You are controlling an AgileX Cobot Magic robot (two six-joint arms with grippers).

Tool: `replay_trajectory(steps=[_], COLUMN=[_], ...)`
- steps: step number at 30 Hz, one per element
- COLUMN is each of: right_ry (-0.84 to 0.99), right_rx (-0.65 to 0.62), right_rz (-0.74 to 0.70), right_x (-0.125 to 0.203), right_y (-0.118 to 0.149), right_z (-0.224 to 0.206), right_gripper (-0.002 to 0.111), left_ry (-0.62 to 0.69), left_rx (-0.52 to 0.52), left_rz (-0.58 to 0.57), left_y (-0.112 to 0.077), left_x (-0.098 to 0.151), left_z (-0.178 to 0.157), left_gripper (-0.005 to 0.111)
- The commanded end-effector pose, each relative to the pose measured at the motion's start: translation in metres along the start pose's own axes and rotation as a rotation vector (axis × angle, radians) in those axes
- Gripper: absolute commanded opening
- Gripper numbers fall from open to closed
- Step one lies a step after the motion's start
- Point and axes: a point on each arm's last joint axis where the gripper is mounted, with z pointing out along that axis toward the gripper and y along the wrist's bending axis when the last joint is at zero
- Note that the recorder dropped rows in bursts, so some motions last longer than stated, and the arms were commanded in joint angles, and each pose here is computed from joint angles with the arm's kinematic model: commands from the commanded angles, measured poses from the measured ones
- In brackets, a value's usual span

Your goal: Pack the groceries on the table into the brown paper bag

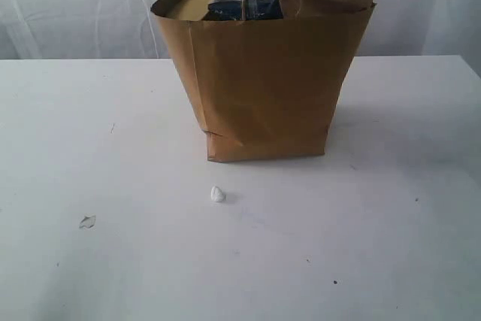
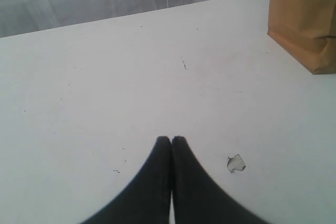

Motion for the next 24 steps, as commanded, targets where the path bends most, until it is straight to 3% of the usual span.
replay_trajectory(steps=[1,15,24], right_ry=[0.032,0.048,0.209], right_rx=[0.007,0.033,0.015], right_rz=[0.027,0.082,0.121], right_x=[0.013,0.048,0.067], right_y=[-0.006,-0.017,-0.016], right_z=[0.020,0.070,0.074], right_gripper=[0.000,0.000,0.021], left_ry=[-0.004,-0.004,-0.004], left_rx=[0.007,0.007,0.007], left_rz=[0.002,0.002,0.002], left_y=[-0.001,-0.001,-0.001], left_x=[0.002,0.002,0.002], left_z=[-0.001,-0.001,-0.001], left_gripper=[0.000,0.000,0.000])
